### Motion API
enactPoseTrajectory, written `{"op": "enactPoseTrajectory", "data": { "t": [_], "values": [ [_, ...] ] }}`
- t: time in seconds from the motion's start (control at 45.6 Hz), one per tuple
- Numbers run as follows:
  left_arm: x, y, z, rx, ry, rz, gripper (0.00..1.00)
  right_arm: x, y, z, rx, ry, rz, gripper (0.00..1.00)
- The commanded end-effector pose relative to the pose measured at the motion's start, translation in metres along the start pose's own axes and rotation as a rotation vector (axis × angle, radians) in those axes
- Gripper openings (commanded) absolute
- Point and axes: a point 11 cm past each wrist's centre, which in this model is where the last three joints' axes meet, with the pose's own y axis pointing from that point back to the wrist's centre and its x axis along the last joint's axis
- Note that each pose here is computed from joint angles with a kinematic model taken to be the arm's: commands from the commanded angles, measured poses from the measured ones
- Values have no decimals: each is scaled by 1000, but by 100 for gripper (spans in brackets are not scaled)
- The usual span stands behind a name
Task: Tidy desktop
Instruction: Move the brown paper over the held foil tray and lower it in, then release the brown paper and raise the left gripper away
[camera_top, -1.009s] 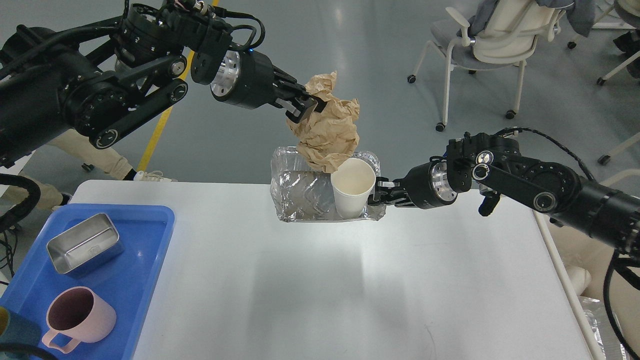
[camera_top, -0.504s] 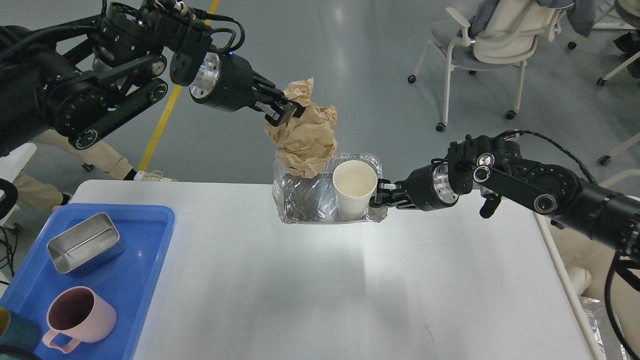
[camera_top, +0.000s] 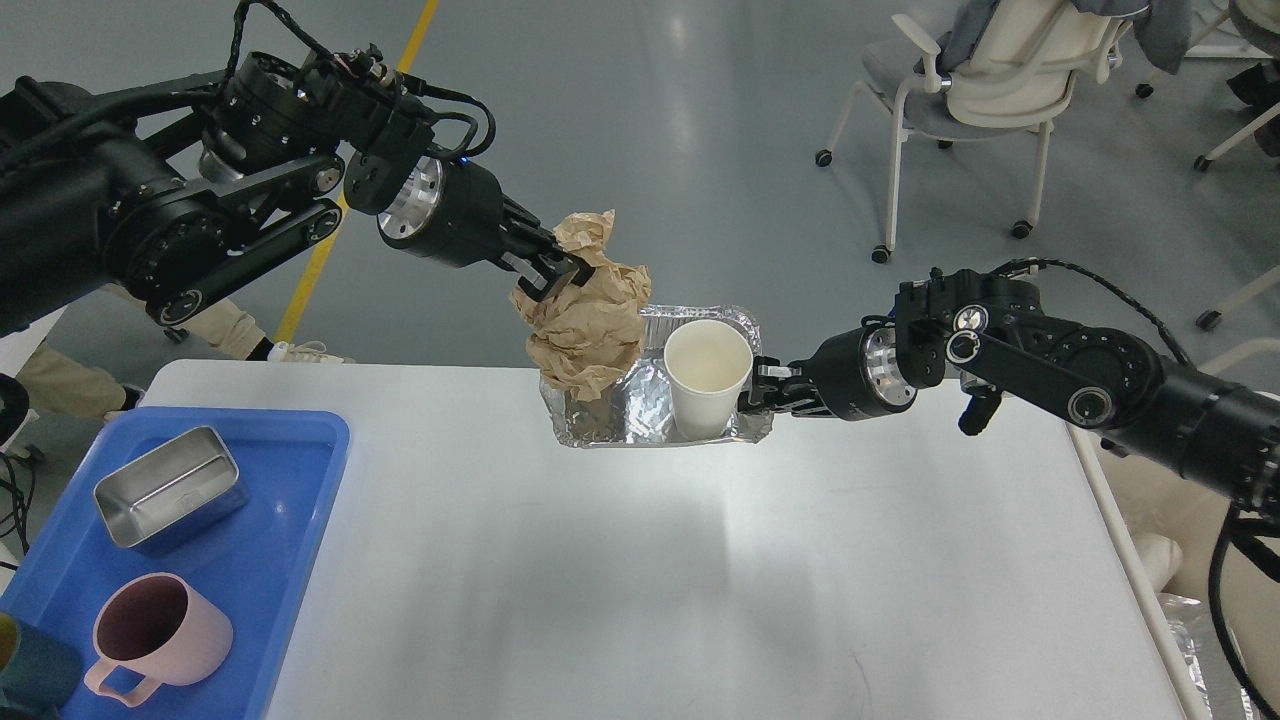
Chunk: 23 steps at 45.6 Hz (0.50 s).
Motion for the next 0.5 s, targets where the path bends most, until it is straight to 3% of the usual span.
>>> {"op": "enactPoseTrajectory", "data": {
  "t": [0.0,0.219,0.241,0.307,0.482],
  "values": [
    [2,-2,2,-2,-4,1,22,0,0,0,0,0,0,0],
    [4,-1,1,5,0,12,52,2,2,1,0,-3,7,0],
    [5,-1,1,4,0,16,57,2,2,1,1,-2,6,0],
    [9,1,1,6,-2,36,87,1,2,1,0,-3,5,0],
    [11,2,2,-12,30,56,88,1,2,2,0,-5,6,0]
  ]
}}
